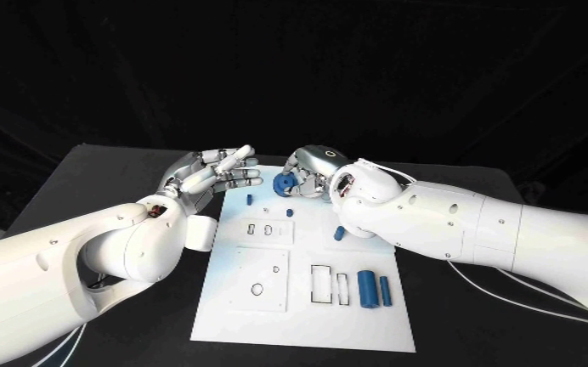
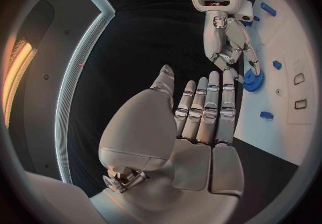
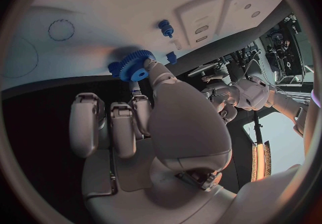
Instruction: Assemble the parts on the task board
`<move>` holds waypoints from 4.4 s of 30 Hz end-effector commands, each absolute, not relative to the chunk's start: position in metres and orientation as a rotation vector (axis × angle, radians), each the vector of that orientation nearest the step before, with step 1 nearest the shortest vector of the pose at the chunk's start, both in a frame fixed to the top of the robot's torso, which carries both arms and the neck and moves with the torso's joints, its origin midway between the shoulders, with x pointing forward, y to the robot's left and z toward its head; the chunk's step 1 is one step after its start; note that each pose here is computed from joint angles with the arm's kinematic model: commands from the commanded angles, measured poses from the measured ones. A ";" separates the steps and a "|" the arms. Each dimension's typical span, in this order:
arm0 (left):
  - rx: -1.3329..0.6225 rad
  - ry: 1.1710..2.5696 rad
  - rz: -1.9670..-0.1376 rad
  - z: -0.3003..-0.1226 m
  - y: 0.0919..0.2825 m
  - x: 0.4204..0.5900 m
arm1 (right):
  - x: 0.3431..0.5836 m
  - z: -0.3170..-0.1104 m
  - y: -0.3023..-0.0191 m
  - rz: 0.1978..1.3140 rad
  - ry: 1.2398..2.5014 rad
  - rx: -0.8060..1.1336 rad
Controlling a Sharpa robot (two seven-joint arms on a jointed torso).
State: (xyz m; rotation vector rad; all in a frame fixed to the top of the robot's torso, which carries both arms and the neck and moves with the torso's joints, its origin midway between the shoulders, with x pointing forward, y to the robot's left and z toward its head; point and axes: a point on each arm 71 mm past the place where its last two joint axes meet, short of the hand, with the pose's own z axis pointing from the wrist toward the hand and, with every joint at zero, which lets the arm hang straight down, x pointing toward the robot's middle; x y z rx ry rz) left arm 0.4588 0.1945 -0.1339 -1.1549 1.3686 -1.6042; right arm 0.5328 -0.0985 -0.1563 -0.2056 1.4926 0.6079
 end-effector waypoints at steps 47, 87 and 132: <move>-1.146 1.361 -1.604 -0.134 0.201 0.463 | 0.514 -0.137 -0.248 0.767 1.515 0.062; -1.149 1.361 -1.600 -0.137 0.201 0.467 | 0.516 -0.187 -0.293 0.687 1.648 0.118; -1.151 1.361 -1.596 -0.137 0.202 0.467 | 0.525 -0.193 -0.282 0.638 1.674 0.087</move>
